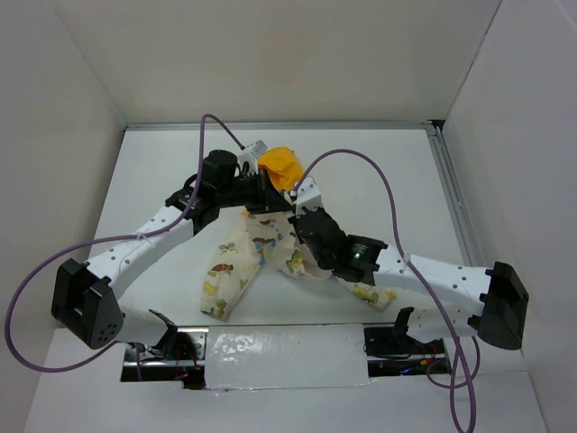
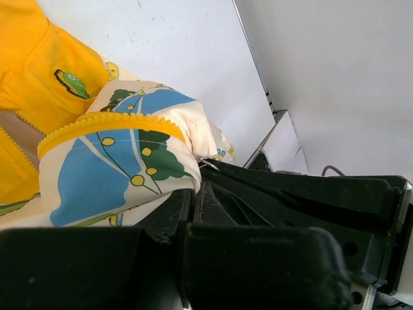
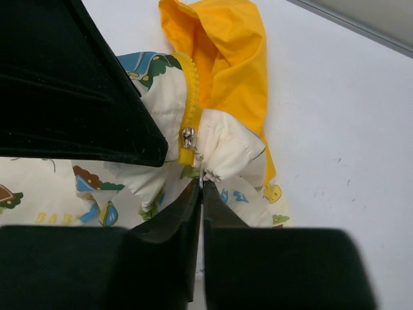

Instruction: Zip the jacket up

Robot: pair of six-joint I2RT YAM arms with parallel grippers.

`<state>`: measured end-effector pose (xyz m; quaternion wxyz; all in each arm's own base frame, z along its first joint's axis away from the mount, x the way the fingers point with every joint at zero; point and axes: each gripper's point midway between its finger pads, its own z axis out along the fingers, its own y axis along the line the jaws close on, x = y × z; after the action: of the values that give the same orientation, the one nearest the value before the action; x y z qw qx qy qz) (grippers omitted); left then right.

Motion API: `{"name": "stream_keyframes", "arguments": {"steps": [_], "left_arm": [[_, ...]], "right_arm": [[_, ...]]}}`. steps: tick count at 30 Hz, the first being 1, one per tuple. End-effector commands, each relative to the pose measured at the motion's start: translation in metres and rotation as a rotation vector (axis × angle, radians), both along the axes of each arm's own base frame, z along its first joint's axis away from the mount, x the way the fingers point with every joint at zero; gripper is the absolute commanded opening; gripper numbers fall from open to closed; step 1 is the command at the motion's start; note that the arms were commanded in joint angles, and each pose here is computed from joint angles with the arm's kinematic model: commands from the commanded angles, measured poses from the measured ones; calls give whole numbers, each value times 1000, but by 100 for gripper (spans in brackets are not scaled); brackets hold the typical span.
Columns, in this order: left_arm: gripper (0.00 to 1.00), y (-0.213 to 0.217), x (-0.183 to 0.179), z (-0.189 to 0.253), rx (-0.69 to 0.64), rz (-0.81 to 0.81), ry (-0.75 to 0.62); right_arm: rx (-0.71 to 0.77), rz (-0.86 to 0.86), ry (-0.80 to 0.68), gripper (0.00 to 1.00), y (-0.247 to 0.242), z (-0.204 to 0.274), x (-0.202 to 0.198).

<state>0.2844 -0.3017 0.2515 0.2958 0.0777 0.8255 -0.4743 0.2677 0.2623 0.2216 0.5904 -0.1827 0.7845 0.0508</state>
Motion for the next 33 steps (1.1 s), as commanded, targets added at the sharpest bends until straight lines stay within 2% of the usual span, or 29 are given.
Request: {"name": "stream_keyframes", "arguments": {"steps": [1, 6, 12, 15, 17, 18, 21, 27, 33], "left_arm": [[0, -3, -2, 5, -23, -30, -22], [0, -1, -5, 0, -10, -31, -24], [0, 3, -9, -7, 20, -55, -52], [0, 1, -12, -11, 29, -101, -73], [0, 1, -14, -18, 57, -116, -68], [0, 1, -13, -20, 64, -122, -76], [0, -2, -19, -29, 86, -153, -70], [0, -3, -32, -43, 116, -173, -43], [0, 6, -34, -62, 181, -151, -8]], "right_arm": [[128, 30, -61, 1, 11, 41, -2], [104, 100, -66, 0, 16, 42, -7], [65, 89, -81, 0, 7, 52, -4], [50, 91, -33, 0, 6, 54, 2], [1, 133, 77, 0, 4, 43, 1], [30, 174, 87, 0, 13, 50, 2], [-1, 237, 188, 0, 16, 43, -3], [-114, 373, 348, 0, 34, 7, -15], [-151, 428, 342, 0, 30, 7, -23]]}}
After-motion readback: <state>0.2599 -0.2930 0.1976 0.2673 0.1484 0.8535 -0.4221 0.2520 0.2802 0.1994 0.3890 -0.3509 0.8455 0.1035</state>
